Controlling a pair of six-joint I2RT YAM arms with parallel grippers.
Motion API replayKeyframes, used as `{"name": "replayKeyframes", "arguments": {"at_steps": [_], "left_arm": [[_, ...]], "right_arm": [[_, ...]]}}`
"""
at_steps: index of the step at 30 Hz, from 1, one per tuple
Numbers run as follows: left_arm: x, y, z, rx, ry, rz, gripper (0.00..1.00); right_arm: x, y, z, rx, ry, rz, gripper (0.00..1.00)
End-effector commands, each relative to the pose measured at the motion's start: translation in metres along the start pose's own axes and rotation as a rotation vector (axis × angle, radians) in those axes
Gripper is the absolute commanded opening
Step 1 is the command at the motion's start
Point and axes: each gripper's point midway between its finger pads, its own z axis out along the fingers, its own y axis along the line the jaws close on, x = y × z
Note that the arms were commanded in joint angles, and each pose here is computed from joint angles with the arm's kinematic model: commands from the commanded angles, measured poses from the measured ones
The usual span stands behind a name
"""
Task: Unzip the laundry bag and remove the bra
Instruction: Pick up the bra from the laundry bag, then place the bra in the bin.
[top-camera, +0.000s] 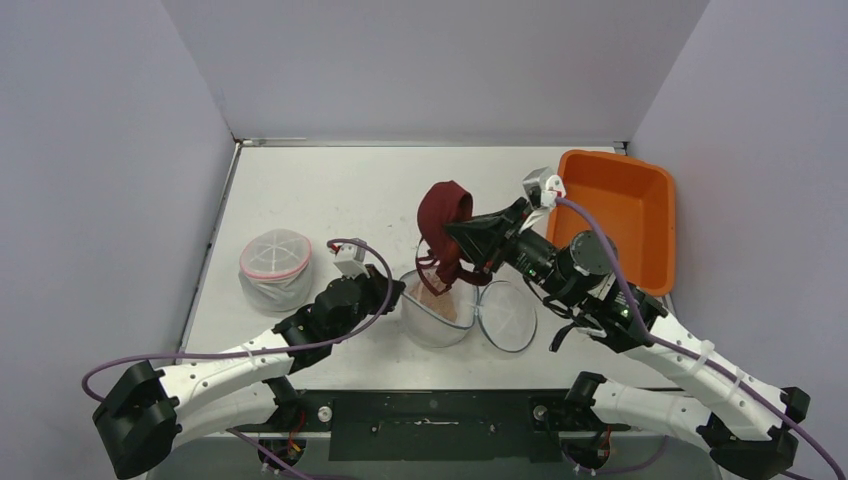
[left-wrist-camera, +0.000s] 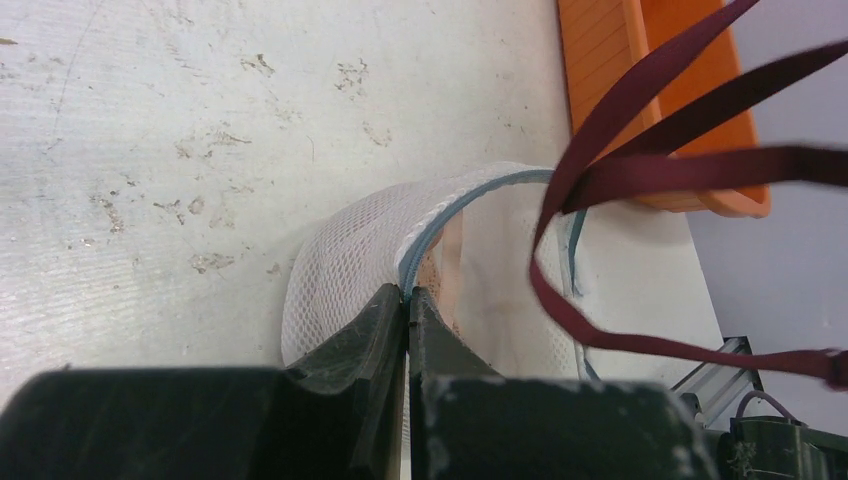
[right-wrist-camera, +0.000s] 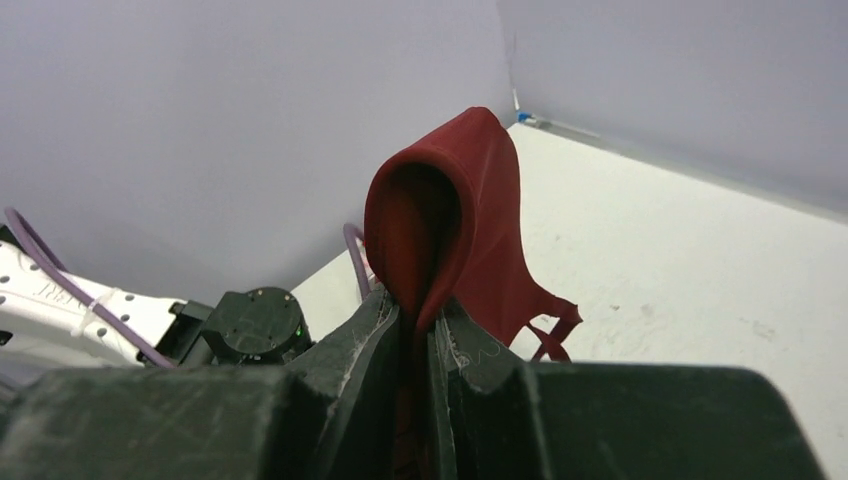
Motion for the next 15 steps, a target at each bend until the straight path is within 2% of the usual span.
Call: {"name": "replayKeyframes", "arguments": {"at_steps": [1, 7, 11, 15], "left_arm": [[-0.014, -0.006, -0.003, 0.003, -0.042, -0.021, 0.0], [-0.009, 0.009, -0.009, -0.038, -0.043, -0.025, 0.0], [-0.011, 0.016, -0.015, -0.054, -0.061, -0.042, 0.0], [-0.014, 0.02, -0.019, -0.071, -0.074, -0.05, 0.0]], "right_arm": [[-0.051, -0.015, -0.012, 0.119, -0.098, -0.109, 0.05], [-0.089, -0.047, -0.021, 0.349, -0.14, -0.202, 0.05], [-0.104, -0.105, -0.039, 0.741, -0.16, -0.25, 0.05], [-0.098, -0.154, -0.064, 1.123, -0.16, -0.318, 0.05]]}}
